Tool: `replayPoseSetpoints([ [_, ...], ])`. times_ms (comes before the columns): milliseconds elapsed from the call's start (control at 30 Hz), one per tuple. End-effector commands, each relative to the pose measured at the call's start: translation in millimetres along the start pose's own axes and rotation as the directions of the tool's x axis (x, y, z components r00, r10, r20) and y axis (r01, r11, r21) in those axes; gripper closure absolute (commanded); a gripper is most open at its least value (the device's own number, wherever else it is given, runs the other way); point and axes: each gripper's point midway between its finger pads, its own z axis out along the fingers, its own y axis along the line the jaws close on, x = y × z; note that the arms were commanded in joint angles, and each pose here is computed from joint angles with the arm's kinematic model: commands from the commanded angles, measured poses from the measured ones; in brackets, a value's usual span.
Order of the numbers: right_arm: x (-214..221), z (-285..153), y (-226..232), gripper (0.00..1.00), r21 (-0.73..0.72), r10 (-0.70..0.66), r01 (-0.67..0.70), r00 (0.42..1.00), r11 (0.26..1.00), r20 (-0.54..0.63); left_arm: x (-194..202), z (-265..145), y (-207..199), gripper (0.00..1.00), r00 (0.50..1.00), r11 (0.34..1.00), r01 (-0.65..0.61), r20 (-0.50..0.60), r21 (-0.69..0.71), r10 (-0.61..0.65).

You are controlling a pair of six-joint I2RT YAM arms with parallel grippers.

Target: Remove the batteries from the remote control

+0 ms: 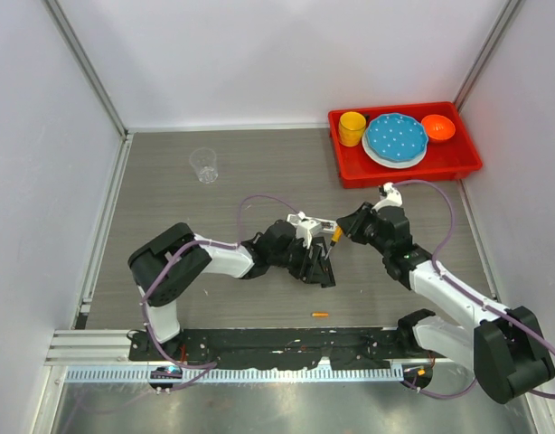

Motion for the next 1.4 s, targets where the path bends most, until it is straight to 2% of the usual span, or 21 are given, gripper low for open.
replayPoseSetpoints([
  [0,-5.0,-5.1,1.1,0.99,-0.009,-0.019,0.019,1.0,1.0,0.023,-22.6,-7.0,-11.9,0.45,0.997,0.999,-0.037,0.068,0.017,0.036],
  [100,-2.2,-7.0,-0.2,0.99,-0.011,-0.014,0.015,1.0,1.0,0.02,-20.2,-11.4,-8.3,0.55,0.997,0.999,-0.037,0.067,-0.006,0.037],
  [167,0.9,-7.7,-2.1,0.99,-0.008,-0.011,0.011,1.0,1.0,0.014,-16.9,-12.6,-3.3,0.67,0.998,0.999,-0.039,0.057,-0.027,0.041],
  [233,3.8,-8.2,-2.4,0.99,-0.012,-0.005,0.005,1.0,1.0,0.006,-11.8,-12.1,3.7,0.74,0.999,0.998,-0.031,0.041,-0.053,0.033],
  [267,4.7,-8.6,-1.8,0.99,-0.016,-0.005,0.005,1.0,1.0,0.002,-9.7,-11.9,4.9,0.81,0.999,0.998,-0.031,0.034,-0.058,0.033],
  [467,13.1,-9.1,-6.2,0.99,-0.011,0.006,-0.006,1.0,1.0,-0.015,-1.4,-8.4,17.5,0.97,1.0,0.995,-0.025,0.006,-0.1,0.026],
  [567,19.2,-7.7,-10.5,0.99,-0.003,0.011,-0.011,1.0,1.0,-0.029,3.4,-5.8,21.1,1.0,1.0,0.994,-0.024,-0.013,-0.109,0.023],
  [967,38.4,-1.1,-16.4,0.99,-0.015,0.055,-0.056,0.996,0.998,-0.067,11.1,3.4,28.1,1.0,0.999,0.994,-0.009,-0.035,-0.109,0.005],
  [1367,48.0,4.0,-12.0,0.99,-0.049,0.17,-0.174,0.982,0.984,-0.078,13.2,6.7,30.0,1.0,0.999,0.994,0.005,-0.043,-0.111,-0.01],
])
